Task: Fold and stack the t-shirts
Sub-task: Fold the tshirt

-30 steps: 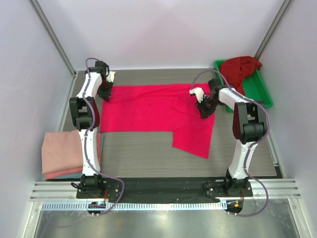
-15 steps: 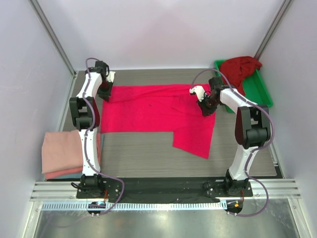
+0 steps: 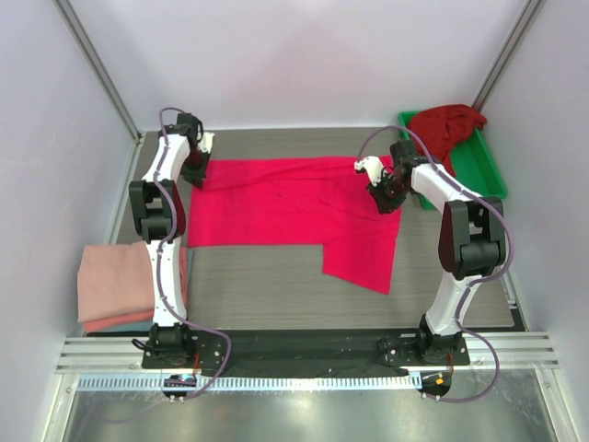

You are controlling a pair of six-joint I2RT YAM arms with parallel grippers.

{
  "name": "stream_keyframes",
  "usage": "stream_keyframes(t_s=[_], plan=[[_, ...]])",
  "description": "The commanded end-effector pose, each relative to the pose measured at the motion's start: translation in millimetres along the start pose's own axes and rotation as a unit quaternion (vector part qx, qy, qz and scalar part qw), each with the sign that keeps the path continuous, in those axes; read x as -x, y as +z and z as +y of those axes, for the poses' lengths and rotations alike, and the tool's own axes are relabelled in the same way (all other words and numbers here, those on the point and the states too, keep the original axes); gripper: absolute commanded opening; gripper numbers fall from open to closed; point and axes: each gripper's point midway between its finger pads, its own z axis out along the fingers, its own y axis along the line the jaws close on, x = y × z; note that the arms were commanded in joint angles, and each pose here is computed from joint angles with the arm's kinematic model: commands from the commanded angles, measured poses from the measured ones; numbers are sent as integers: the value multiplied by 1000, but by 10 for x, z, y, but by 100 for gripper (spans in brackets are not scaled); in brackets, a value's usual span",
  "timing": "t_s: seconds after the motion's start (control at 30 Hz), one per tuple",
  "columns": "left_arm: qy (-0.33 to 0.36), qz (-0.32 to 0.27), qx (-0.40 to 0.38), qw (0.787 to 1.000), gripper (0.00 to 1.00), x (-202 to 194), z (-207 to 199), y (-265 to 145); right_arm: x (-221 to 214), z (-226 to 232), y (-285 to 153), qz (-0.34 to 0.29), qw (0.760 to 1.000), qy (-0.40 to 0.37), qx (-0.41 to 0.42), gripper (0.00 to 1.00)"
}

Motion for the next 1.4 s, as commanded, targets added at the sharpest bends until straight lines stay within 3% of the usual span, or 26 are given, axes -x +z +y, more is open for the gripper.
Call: stream_keyframes(t_s=[0.0,0.6,0.87,1.37], plan=[[8,-27,5,1000,10,122,8,-255,68,-65,-2,-3,1000,2,-11,22],[13,-17,9,1000,11,58,19,-224,-16,154,226,17,999,4,36,27],[12,-11,29,999,11,19,87,-227,-190,190,274,44,998,3,34,5],[7,-18,34,999,13,78,108,-190,-12,145,-42,9,1000,-4,3,1]])
